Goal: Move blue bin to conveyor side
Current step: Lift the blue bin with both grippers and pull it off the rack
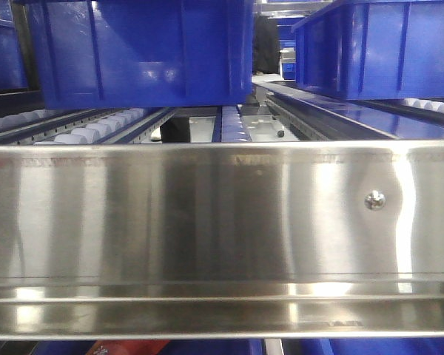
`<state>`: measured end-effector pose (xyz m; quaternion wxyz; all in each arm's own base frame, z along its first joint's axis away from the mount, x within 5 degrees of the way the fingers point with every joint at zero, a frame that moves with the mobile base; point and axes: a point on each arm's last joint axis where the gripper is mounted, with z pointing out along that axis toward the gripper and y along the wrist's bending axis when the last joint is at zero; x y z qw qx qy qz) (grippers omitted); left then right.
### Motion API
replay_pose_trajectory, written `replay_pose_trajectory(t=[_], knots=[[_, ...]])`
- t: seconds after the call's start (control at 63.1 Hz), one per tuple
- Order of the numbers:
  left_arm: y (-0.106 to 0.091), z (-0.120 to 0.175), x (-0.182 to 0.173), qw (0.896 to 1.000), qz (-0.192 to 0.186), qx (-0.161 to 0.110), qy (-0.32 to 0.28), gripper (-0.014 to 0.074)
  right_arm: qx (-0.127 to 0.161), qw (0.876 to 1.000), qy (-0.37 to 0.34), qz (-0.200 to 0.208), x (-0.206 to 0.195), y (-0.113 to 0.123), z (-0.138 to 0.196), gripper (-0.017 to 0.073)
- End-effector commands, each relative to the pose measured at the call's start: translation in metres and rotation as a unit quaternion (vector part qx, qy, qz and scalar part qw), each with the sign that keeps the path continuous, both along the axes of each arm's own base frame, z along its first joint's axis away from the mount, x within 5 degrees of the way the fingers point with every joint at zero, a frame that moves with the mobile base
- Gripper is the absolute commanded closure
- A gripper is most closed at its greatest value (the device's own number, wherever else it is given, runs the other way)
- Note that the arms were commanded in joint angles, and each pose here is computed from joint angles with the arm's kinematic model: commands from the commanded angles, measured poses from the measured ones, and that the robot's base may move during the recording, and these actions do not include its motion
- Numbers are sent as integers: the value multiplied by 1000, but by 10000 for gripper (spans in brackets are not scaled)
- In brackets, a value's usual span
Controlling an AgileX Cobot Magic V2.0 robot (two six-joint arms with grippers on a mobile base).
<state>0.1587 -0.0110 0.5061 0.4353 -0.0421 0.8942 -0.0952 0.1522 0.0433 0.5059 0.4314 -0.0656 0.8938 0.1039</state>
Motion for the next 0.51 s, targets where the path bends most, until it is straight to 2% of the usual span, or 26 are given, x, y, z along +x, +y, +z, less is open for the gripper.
replay_pose_trajectory(t=[0.0,0.491], knots=[[6,15,-9,997,23,23,-68,613,-24,997,-70,-18,-4,-8,13,640],[6,17,-17,996,23,23,-78,613,-24,997,-70,-18,-4,-8,13,640]])
